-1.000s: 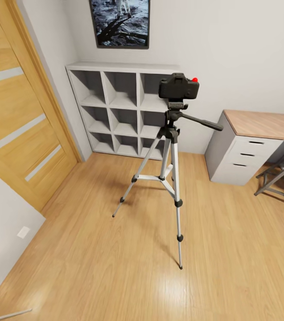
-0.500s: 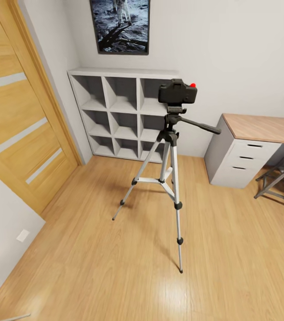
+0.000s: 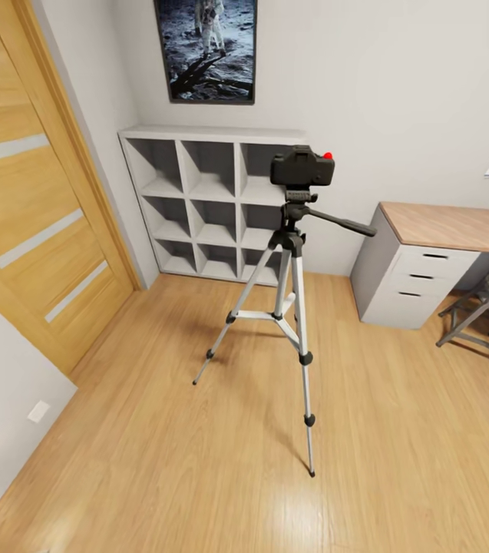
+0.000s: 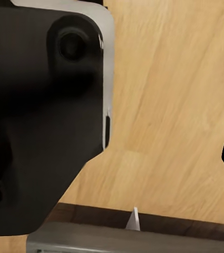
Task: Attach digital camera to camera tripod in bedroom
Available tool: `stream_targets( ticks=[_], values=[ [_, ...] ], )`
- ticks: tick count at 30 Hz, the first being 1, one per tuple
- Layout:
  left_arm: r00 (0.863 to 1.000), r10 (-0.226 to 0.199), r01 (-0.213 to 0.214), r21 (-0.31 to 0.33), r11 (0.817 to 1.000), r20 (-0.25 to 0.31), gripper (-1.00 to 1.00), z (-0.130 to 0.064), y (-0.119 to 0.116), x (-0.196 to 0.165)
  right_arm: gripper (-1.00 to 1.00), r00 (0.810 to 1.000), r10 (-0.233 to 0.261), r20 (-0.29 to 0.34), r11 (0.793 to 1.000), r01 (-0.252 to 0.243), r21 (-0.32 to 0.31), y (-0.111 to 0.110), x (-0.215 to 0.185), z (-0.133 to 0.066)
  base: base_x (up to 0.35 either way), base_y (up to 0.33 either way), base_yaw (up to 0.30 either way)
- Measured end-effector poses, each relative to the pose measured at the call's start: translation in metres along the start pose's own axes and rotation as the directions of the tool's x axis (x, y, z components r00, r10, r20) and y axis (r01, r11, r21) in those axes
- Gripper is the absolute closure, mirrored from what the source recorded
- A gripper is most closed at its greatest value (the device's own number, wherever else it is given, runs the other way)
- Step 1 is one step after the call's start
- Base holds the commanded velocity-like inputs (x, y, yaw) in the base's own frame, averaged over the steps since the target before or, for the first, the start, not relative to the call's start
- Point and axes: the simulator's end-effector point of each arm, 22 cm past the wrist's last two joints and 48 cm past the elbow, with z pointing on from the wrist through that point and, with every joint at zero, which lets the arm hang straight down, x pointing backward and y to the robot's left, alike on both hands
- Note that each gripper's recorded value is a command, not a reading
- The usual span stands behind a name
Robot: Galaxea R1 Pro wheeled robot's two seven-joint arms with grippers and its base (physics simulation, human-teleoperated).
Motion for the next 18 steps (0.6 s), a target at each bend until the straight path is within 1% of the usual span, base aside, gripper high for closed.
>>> stream_targets(
  ticks=[2, 3, 4, 11, 18],
  values=[
    [1.0, 0.0, 0.0, 0.002, 1.0, 0.003, -1.0, 0.0, -0.001, -0.001, -1.0, 1.0, 0.001, 0.015, 1.0, -0.001, 0.003, 0.0, -0.003, 0.0, 0.0, 0.0, -0.063],
    [1.0, 0.001, -0.001, 0.002, 1.0, 0.006, -1.0, 0.0, 0.0, -0.003, -1.0, 0.999, -0.002, 0.049, 1.0, 0.001, 0.009, -0.004, -0.009, -0.001, 0.0, 0.0, -0.066],
    [1.0, 0.0, 0.0, 0.003, 1.0, 0.007, -1.0, -0.001, -0.001, -0.003, -1.0, 0.998, -0.002, 0.055, 1.0, 0.001, 0.011, -0.006, -0.011, -0.001, 0.0, 0.0, -0.066],
    [1.0, -0.006, 0.006, 0.009, 1.0, 0.017, -1.0, -0.002, -0.003, -0.007, -1.0, 0.997, -0.003, 0.081, 1.0, 0.002, 0.022, -0.013, -0.018, -0.004, 0.0, 0.0, -0.068],
    [1.0, -0.011, 0.011, 0.016, 1.0, 0.023, -1.0, -0.004, -0.006, -0.009, -1.0, 0.996, -0.003, 0.09, 1.0, 0.001, 0.018, -0.01, -0.021, -0.005, 0.0, 0.0, -0.068]
  ],
)
